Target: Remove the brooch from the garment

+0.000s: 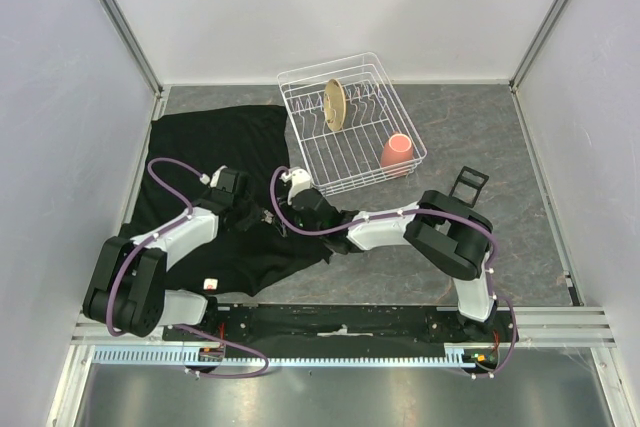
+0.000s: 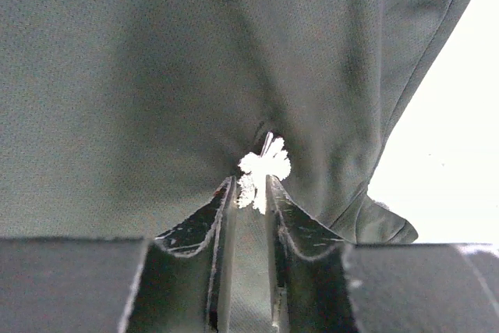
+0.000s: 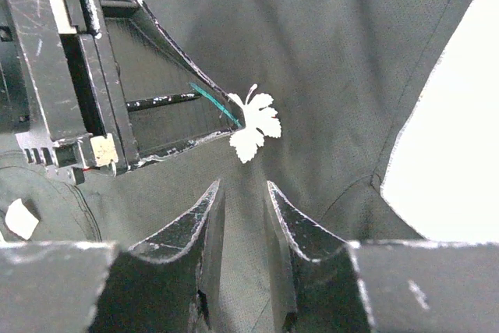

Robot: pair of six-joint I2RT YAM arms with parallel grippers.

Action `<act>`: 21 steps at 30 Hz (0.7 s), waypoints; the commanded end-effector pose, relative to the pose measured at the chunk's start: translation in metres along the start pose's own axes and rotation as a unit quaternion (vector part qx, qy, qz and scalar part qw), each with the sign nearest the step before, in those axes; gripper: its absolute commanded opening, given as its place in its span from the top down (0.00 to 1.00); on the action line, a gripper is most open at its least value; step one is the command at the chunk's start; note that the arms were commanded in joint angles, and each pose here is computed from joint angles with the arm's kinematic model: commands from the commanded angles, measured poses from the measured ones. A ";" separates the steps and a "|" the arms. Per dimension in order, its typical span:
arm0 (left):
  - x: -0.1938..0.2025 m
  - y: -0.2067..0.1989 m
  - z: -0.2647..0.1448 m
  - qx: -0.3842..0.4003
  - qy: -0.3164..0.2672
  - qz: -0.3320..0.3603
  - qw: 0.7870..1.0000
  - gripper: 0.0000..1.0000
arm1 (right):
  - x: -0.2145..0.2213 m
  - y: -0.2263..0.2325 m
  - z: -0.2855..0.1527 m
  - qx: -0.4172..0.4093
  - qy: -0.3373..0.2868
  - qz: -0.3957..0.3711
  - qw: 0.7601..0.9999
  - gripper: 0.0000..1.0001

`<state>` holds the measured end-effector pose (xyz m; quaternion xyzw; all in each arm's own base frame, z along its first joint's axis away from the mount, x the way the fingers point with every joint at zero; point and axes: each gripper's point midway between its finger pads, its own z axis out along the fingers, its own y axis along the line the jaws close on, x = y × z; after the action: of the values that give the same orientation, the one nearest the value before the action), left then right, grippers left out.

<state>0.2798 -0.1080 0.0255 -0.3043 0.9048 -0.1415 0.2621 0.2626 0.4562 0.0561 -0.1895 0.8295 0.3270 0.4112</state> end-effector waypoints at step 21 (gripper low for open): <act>-0.015 -0.002 -0.014 -0.023 -0.010 0.013 1.000 0.98 | -0.010 0.016 0.022 -0.031 0.010 -0.063 0.997 0.41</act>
<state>0.2813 -0.1072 0.0388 -0.3064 0.9057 -0.1374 0.2586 0.2669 0.4699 0.0494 -0.2424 0.8233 0.3113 0.4081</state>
